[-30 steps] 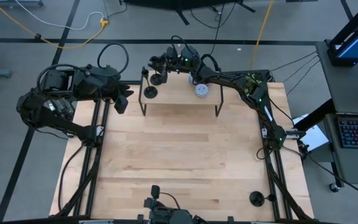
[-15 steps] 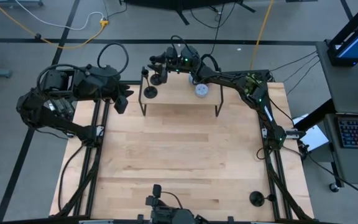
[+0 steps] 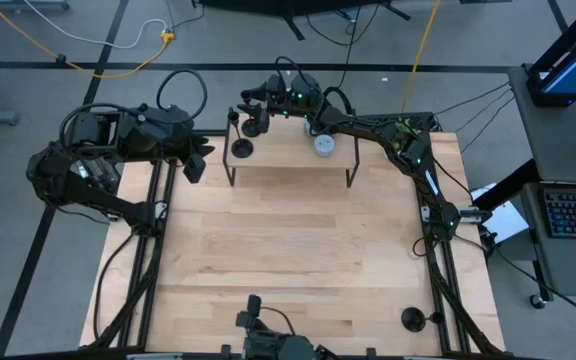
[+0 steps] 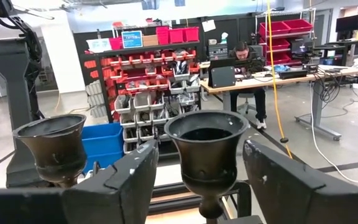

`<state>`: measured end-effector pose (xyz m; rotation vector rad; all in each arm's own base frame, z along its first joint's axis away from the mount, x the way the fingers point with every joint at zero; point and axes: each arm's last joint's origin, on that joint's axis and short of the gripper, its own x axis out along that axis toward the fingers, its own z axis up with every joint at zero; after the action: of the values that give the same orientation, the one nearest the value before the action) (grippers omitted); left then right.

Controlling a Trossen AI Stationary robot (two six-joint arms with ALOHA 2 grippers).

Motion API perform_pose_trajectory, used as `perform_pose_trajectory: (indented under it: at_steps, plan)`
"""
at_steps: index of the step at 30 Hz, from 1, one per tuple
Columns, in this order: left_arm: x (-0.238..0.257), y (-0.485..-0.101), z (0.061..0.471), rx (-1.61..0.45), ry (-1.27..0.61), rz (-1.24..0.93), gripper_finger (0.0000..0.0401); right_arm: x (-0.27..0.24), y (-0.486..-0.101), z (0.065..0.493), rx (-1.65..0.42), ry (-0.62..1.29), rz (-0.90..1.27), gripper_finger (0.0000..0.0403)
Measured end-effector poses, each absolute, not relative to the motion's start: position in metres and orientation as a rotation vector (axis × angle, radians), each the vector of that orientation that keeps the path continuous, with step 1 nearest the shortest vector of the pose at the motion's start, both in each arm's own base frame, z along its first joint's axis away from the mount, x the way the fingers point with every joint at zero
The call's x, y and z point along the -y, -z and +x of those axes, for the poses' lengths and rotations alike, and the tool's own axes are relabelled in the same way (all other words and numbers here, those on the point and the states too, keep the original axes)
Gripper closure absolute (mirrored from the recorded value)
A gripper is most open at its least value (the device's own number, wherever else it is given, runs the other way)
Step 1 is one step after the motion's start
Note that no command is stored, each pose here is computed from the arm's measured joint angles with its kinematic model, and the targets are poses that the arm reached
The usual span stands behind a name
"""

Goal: Pick & Place candle stick holders
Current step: Put the top black candle holder on the shelf

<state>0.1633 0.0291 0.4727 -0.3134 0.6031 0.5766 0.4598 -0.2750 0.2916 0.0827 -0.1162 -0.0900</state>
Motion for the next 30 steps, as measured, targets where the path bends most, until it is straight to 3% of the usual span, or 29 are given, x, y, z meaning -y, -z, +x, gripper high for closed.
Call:
perform_pose_trajectory:
  at_steps: [30]
  plan:
    - [-0.029, -0.471, 0.162, -0.626, -0.58, -0.308, 0.0272, 0.279, -0.304, 0.451, 0.132, 0.113, 0.12, 0.0165]
